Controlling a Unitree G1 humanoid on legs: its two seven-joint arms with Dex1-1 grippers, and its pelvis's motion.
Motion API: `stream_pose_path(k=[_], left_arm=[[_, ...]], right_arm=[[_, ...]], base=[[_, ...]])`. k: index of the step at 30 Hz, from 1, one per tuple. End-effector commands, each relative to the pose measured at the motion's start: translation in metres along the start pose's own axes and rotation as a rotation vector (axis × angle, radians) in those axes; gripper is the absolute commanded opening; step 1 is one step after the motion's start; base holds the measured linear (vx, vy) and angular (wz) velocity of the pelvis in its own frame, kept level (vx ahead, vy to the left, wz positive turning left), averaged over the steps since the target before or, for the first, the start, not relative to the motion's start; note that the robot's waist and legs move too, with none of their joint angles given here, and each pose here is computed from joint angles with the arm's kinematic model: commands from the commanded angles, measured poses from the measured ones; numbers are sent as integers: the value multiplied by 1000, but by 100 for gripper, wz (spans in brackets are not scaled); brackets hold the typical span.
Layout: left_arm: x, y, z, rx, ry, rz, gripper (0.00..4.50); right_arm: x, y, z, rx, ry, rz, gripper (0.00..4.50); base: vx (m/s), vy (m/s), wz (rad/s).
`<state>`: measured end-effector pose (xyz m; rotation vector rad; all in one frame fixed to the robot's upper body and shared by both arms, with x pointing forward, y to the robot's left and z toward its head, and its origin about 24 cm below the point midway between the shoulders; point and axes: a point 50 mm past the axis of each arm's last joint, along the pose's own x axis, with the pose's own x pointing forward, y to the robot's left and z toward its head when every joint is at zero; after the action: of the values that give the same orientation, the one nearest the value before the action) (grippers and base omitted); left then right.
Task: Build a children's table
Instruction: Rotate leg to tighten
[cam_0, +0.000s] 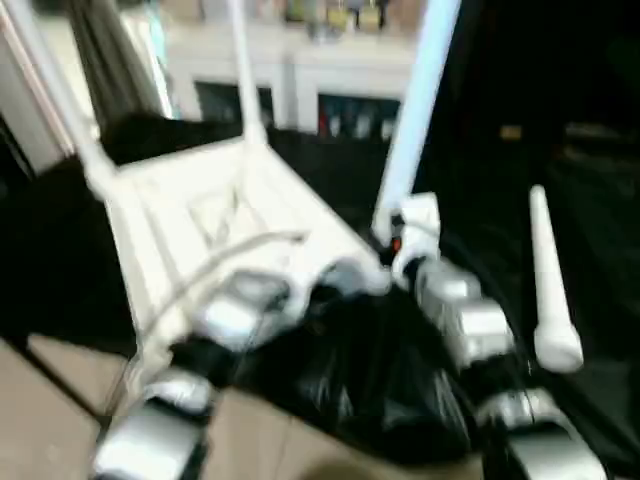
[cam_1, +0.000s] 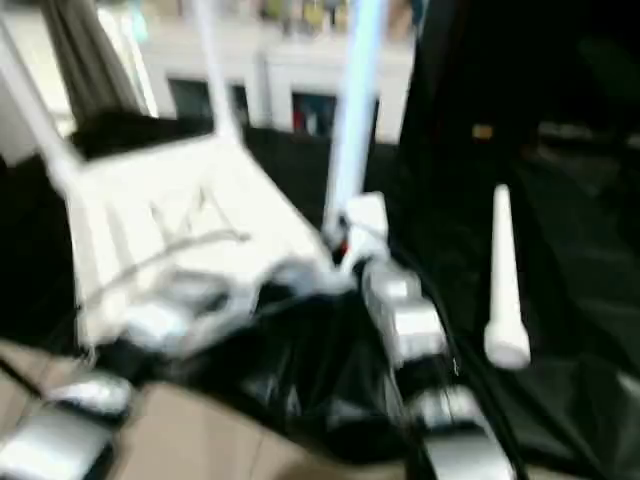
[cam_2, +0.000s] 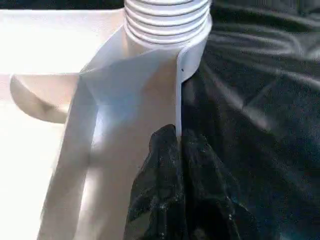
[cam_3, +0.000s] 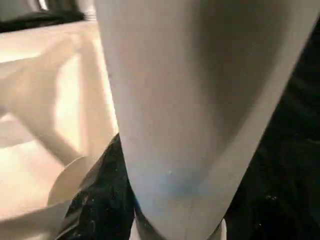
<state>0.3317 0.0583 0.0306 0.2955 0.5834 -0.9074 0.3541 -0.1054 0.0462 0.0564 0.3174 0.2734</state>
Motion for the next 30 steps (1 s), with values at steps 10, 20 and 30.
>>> stream_pose_path(k=[10, 20, 30], left_arm=[[8, -3, -3, 3, 70, 41, 0], [7, -2, -4, 5, 65, 25, 0], [-5, 3, -11, 78, 63, -41, 0]], right_arm=[[-1, 21, -63, 80, 282, 27, 185], [2, 24, -48, 103, 186, 99, 257], [-5, 16, -13, 73, 3, 243, 357]], base=[[0, 0, 0], [0, 0, 0], [0, 0, 0]])
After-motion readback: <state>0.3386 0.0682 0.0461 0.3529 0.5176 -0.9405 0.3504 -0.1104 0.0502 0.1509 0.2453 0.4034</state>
